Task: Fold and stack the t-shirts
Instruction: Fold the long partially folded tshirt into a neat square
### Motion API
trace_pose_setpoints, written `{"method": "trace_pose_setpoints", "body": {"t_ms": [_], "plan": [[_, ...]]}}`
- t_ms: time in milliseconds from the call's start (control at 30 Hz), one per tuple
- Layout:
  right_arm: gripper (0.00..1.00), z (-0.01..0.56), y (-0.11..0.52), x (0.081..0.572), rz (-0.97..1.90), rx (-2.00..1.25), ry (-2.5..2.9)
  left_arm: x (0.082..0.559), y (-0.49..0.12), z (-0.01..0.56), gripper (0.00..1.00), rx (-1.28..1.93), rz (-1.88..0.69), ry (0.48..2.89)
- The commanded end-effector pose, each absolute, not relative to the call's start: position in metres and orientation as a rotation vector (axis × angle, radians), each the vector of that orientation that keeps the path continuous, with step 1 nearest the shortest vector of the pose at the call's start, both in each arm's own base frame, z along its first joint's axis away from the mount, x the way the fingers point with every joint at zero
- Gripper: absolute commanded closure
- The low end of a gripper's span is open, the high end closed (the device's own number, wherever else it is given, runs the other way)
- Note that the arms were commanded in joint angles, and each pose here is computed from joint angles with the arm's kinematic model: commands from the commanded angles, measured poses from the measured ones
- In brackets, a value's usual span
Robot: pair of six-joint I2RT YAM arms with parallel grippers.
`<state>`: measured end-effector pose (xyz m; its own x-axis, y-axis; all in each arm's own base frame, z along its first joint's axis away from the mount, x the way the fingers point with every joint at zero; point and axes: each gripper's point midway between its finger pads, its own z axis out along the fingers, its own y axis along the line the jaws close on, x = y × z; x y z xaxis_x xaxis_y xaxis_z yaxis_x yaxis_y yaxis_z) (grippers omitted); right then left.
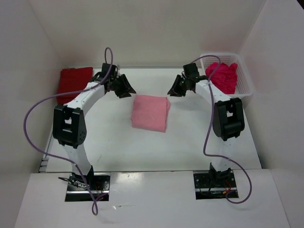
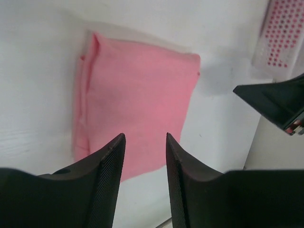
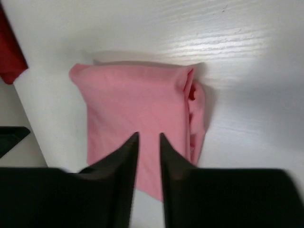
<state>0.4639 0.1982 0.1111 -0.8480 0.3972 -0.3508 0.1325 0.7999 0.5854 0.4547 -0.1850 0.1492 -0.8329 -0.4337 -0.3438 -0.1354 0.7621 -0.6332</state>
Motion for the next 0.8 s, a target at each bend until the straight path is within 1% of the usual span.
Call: {"method": "trace_pose_setpoints", "body": {"t_ms": [0, 33, 67, 133, 200, 233, 267, 333, 367, 400, 433, 533, 600, 633, 700, 767], "plan": [[0.78, 0.144, 0.218, 0.441, 0.821, 0.278, 2.461, 0.411, -0.217, 0.132, 0.53, -0.329, -0.948, 2.534], [0.84, 0.139, 0.227, 0.436, 0.833, 0.242, 2.478, 0.405, -0.215, 0.121, 0.53, -0.338, -0.942, 2.555], [0.94, 0.129, 0.235, 0.430, 0.843, 0.225, 2.510, 0.398, -0.217, 0.107, 0.55, -0.341, -0.936, 2.589], [0.98, 0.110, 0.249, 0.426, 0.862, 0.183, 2.560, 0.390, -0.216, 0.088, 0.56, -0.335, -0.930, 2.630], [0.98, 0.114, 0.271, 0.430, 0.942, 0.117, 2.536, 0.387, -0.213, 0.070, 0.56, -0.332, -0.897, 2.669], [0.98, 0.113, 0.274, 0.433, 0.956, 0.111, 2.537, 0.387, -0.213, 0.070, 0.56, -0.332, -0.897, 2.669], [0.98, 0.100, 0.277, 0.437, 0.960, 0.114, 2.562, 0.378, -0.210, 0.056, 0.56, -0.350, -0.884, 2.707], [0.98, 0.107, 0.288, 0.454, 0.998, 0.089, 2.524, 0.370, -0.212, 0.052, 0.56, -0.342, -0.884, 2.719], [0.98, 0.087, 0.290, 0.461, 0.989, 0.100, 2.553, 0.366, -0.211, 0.052, 0.56, -0.360, -0.886, 2.723], [0.98, 0.094, 0.295, 0.474, 0.997, 0.090, 2.527, 0.359, -0.209, 0.044, 0.56, -0.369, -0.879, 2.742], [0.98, 0.088, 0.297, 0.478, 0.993, 0.094, 2.540, 0.353, -0.214, 0.050, 0.56, -0.359, -0.902, 2.738], [0.98, 0.062, 0.304, 0.495, 0.989, 0.116, 2.568, 0.335, -0.212, 0.043, 0.54, -0.361, -0.893, 2.772], [0.99, 0.043, 0.306, 0.498, 0.979, 0.144, 2.611, 0.328, -0.210, 0.038, 0.53, -0.369, -0.887, 2.788], [0.99, 0.037, 0.305, 0.497, 0.974, 0.151, 2.627, 0.323, -0.208, 0.036, 0.52, -0.373, -0.884, 2.797], [0.99, 0.028, 0.306, 0.497, 0.981, 0.152, 2.642, 0.318, -0.210, 0.043, 0.45, -0.374, -0.918, 2.791], [0.99, 0.036, 0.308, 0.500, 0.984, 0.148, 2.633, 0.318, -0.213, 0.055, 0.36, -0.352, -0.957, 2.765]]}}
